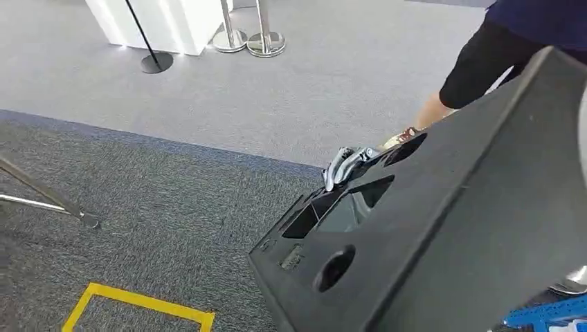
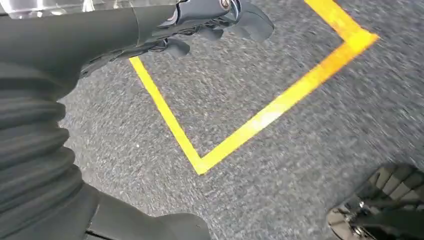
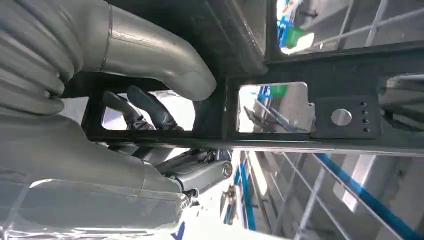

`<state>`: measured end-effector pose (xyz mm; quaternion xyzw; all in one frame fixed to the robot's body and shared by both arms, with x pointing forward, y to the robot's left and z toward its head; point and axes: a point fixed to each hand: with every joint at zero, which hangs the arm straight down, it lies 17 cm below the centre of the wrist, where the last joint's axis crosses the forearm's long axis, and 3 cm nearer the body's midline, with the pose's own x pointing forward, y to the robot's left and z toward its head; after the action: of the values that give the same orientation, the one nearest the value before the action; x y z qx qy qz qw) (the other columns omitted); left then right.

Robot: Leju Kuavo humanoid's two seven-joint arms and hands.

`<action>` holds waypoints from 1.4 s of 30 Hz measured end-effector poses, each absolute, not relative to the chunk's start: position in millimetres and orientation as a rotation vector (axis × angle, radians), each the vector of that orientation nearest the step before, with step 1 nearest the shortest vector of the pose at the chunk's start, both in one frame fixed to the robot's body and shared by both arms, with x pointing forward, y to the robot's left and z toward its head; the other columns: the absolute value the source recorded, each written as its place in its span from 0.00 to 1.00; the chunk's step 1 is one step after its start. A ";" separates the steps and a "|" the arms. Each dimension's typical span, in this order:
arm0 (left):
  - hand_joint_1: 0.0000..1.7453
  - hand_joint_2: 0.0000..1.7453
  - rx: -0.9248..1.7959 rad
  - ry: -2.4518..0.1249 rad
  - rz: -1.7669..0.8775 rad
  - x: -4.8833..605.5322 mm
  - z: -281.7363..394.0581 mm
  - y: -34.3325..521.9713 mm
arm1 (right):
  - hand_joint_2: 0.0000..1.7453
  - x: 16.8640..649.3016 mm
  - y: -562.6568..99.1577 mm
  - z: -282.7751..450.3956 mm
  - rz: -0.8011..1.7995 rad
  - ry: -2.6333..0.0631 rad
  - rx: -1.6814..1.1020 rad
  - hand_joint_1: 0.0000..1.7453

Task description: Take the parts from the cabinet and place them on the table.

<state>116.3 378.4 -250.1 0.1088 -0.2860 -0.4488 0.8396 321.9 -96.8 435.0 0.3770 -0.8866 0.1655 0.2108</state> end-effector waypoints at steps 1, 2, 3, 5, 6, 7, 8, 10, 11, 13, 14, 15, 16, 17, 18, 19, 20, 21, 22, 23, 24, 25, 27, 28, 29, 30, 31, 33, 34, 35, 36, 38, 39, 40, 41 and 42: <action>0.00 1.00 0.232 -0.605 -0.949 116.7 -249.9 379.4 | 1.00 322.2 -96.9 435.0 0.461 -2.464 1.046 1.00; 0.00 1.00 0.234 -0.599 -0.950 114.8 -250.2 381.1 | 1.00 322.2 -96.8 435.0 0.462 -2.463 1.046 1.00; 0.00 1.00 0.235 -0.594 -0.951 112.3 -250.4 382.9 | 1.00 322.1 -96.8 435.0 0.462 -2.463 1.047 1.00; 0.00 1.00 0.234 -0.588 -0.951 108.6 -251.2 383.7 | 1.00 321.9 -96.7 436.4 0.464 -2.467 1.048 1.00; 0.00 1.00 0.235 -0.590 -0.951 110.3 -250.9 383.7 | 1.00 321.8 -96.7 436.8 0.464 -2.468 1.048 1.00; 0.00 1.00 0.237 -0.592 -0.950 112.3 -250.5 383.9 | 1.00 322.0 -97.2 436.8 0.464 -2.468 1.048 1.00; 0.00 1.00 0.238 -0.594 -0.950 113.7 -250.2 383.9 | 1.00 322.6 -97.4 436.2 0.463 -2.467 1.046 1.00; 0.00 1.00 0.237 -0.595 -0.949 114.8 -250.1 382.9 | 1.00 323.3 -97.3 435.4 0.462 -2.463 1.045 1.00; 0.00 1.00 0.235 -0.595 -0.950 114.4 -250.3 382.1 | 1.00 323.4 -97.2 435.3 0.463 -2.462 1.044 1.00; 0.00 1.00 0.232 -0.594 -0.949 113.1 -250.7 381.2 | 1.00 323.4 -97.2 435.8 0.463 -2.462 1.046 1.00; 0.00 1.00 0.232 -0.595 -0.949 113.5 -250.6 381.1 | 1.00 323.4 -97.2 436.0 0.463 -2.462 1.046 1.00; 0.00 1.00 0.232 -0.595 -0.949 113.9 -250.6 381.1 | 1.00 323.4 -97.2 436.0 0.463 -2.462 1.045 1.00; 0.00 1.00 0.233 -0.597 -0.948 115.1 -250.4 381.0 | 1.00 323.5 -97.3 436.0 0.463 -2.462 1.045 1.00; 0.00 1.00 0.232 -0.595 -0.949 113.7 -250.6 381.0 | 1.00 323.5 -97.3 435.8 0.462 -2.461 1.045 1.00; 0.00 1.00 0.229 -0.590 -0.949 109.8 -251.4 380.7 | 1.00 323.5 -97.1 435.7 0.463 -2.461 1.045 1.00; 0.00 1.00 0.226 -0.584 -0.949 106.4 -252.1 380.8 | 1.00 323.5 -97.1 436.0 0.463 -2.461 1.046 1.00; 0.00 1.00 0.228 -0.580 -0.951 104.9 -252.1 382.8 | 1.00 323.3 -97.0 436.1 0.463 -2.462 1.047 1.00; 0.00 1.00 0.225 -0.581 -0.950 104.3 -252.4 381.0 | 1.00 323.2 -96.5 435.8 0.463 -2.460 1.048 1.00; 0.00 1.00 0.227 -0.583 -0.949 106.4 -252.1 381.2 | 1.00 323.1 -96.7 436.3 0.463 -2.461 1.049 1.00; 0.00 1.00 0.229 -0.586 -0.949 108.8 -251.7 381.2 | 1.00 323.2 -96.8 436.1 0.462 -2.461 1.049 1.00; 0.00 1.00 0.229 -0.588 -0.948 109.8 -251.6 380.6 | 1.00 323.3 -96.8 435.8 0.462 -2.460 1.048 1.00; 0.00 1.00 0.225 -0.590 -0.949 110.3 -251.9 377.7 | 1.00 323.3 -96.6 435.5 0.462 -2.459 1.049 1.00; 0.00 1.00 0.220 -0.587 -0.947 107.2 -252.6 376.0 | 1.00 323.2 -96.5 435.7 0.463 -2.459 1.049 1.00; 0.00 1.00 0.219 -0.586 -0.947 106.4 -252.8 375.9 | 1.00 323.3 -96.6 436.0 0.462 -2.460 1.048 1.00; 0.00 1.00 0.219 -0.585 -0.947 106.4 -252.8 376.1 | 1.00 323.3 -96.5 436.6 0.464 -2.461 1.049 1.00; 0.00 1.00 0.219 -0.587 -0.947 107.3 -252.6 376.1 | 1.00 323.3 -96.5 437.3 0.465 -2.463 1.049 1.00; 0.00 1.00 0.221 -0.589 -0.947 109.5 -252.3 376.1 | 1.00 323.3 -96.5 437.8 0.466 -2.464 1.048 1.00; 0.00 1.00 0.221 -0.589 -0.947 109.8 -252.3 376.0 | 1.00 323.5 -96.4 437.7 0.467 -2.462 1.048 1.00; 0.00 1.00 0.222 -0.585 -0.947 108.2 -252.4 377.5 | 1.00 323.6 -96.4 437.7 0.467 -2.462 1.048 1.00; 0.00 1.00 0.222 -0.582 -0.947 107.1 -252.7 378.0 | 1.00 323.5 -96.3 438.0 0.467 -2.463 1.049 1.00; 0.00 1.00 0.222 -0.576 -0.946 104.6 -253.4 377.9 | 1.00 323.5 -96.5 438.3 0.466 -2.464 1.049 1.00; 0.00 1.00 0.229 -0.581 -0.945 109.4 -252.7 378.0 | 1.00 323.6 -97.2 438.1 0.464 -2.465 1.048 1.00; 0.00 1.00 0.230 -0.582 -0.944 110.5 -252.6 377.7 | 1.00 324.1 -97.5 436.8 0.460 -2.462 1.045 1.00; 0.00 1.00 0.229 -0.585 -0.944 111.7 -252.5 376.7 | 1.00 324.4 -97.6 435.5 0.459 -2.459 1.044 1.00; 0.00 1.00 0.228 -0.584 -0.944 111.1 -252.7 376.2 | 1.00 324.9 -97.3 434.3 0.458 -2.456 1.042 1.00; 0.00 1.00 0.225 -0.580 -0.943 109.3 -253.2 375.3 | 1.00 324.9 -97.2 433.7 0.458 -2.454 1.042 1.00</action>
<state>109.3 375.3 -253.2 0.1067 -0.2750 -0.4470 0.8445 324.9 -97.2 433.7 0.3760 -0.8857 0.1651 0.2165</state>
